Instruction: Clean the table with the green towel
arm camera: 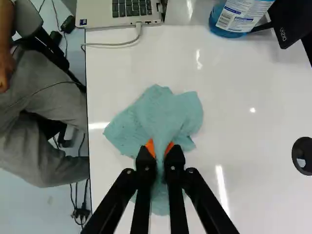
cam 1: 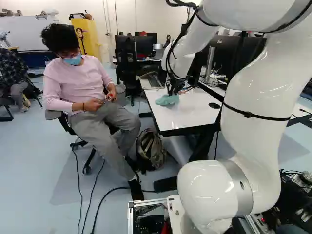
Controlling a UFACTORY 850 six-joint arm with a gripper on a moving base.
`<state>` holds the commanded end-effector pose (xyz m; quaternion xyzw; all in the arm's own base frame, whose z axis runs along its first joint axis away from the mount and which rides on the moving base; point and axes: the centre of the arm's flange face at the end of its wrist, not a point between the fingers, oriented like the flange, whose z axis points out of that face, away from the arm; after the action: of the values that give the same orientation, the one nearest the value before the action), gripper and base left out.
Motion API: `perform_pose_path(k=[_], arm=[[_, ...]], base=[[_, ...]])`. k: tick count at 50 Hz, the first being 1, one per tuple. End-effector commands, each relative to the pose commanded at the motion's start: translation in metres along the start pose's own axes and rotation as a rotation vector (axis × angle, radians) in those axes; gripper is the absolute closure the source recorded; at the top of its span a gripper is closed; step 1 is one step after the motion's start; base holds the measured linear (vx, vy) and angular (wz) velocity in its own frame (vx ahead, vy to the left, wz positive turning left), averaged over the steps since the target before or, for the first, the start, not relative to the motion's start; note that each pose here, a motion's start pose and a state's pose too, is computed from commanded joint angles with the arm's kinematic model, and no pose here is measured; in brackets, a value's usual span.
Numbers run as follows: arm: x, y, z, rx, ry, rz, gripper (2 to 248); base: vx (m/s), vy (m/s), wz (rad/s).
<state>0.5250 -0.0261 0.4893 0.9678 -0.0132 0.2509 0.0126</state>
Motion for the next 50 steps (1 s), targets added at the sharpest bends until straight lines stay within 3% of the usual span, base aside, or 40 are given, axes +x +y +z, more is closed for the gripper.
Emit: perform_pose_path(k=[15, 28, 50], arm=[[0.007, -0.009, -0.015, 0.008, -0.037, -0.016, 213], [0.009, -0.012, -0.033, 0.010, -0.011, -0.021, 213], [0.008, -0.013, -0.033, 0.011, -0.017, -0.022, 213]], base=[[0.000, 0.000, 0.000], [0.000, 0.000, 0.000], [0.000, 0.000, 0.000]])
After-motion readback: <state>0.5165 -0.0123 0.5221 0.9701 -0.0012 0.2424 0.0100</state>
